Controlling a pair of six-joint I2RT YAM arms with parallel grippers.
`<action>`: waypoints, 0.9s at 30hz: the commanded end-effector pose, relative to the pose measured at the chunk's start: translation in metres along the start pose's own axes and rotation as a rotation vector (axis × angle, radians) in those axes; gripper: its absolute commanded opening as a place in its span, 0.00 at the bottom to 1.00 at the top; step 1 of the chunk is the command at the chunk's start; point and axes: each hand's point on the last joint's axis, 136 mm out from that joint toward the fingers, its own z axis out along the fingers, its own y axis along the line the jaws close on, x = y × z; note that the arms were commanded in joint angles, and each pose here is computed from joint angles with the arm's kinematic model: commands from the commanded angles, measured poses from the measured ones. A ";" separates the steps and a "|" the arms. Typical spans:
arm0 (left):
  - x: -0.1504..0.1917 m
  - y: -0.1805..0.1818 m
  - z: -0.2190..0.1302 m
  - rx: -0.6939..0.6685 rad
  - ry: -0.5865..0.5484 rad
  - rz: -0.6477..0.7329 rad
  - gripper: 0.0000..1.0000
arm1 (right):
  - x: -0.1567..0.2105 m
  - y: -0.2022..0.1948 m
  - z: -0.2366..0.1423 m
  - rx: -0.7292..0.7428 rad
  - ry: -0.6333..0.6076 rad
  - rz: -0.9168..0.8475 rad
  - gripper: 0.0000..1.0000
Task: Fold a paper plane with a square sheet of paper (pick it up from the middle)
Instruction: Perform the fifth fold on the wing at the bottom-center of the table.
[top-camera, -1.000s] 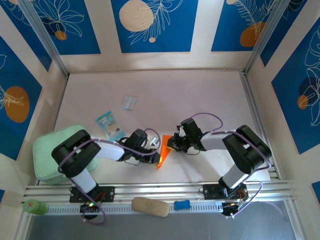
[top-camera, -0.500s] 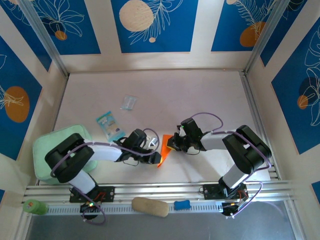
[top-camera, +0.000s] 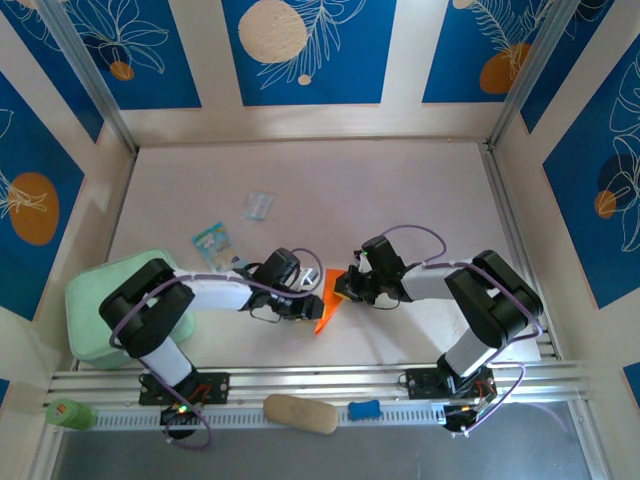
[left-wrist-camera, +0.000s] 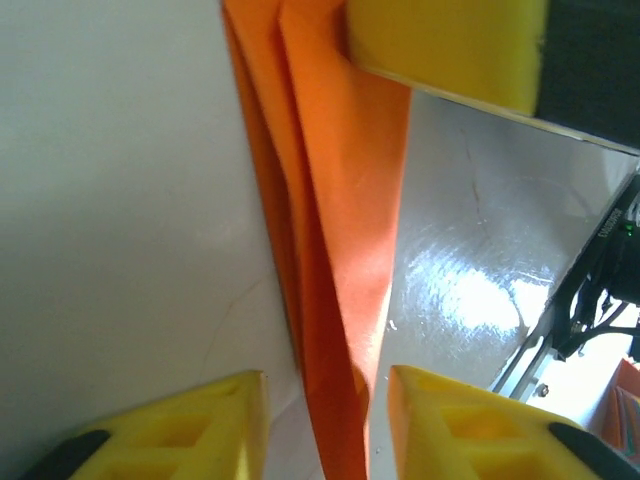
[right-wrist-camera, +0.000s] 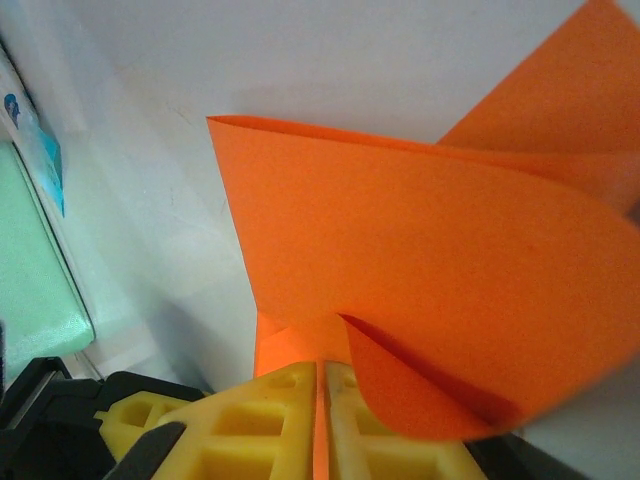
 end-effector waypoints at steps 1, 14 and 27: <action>-0.005 0.018 0.018 -0.058 -0.013 0.029 0.31 | 0.004 -0.026 -0.001 0.089 0.003 0.027 0.12; 0.004 0.026 0.017 -0.063 -0.010 0.018 0.16 | -0.001 -0.017 -0.004 0.079 -0.003 0.010 0.12; 0.004 0.027 0.017 -0.065 -0.016 0.014 0.10 | -0.009 0.010 -0.026 0.005 -0.049 -0.053 0.15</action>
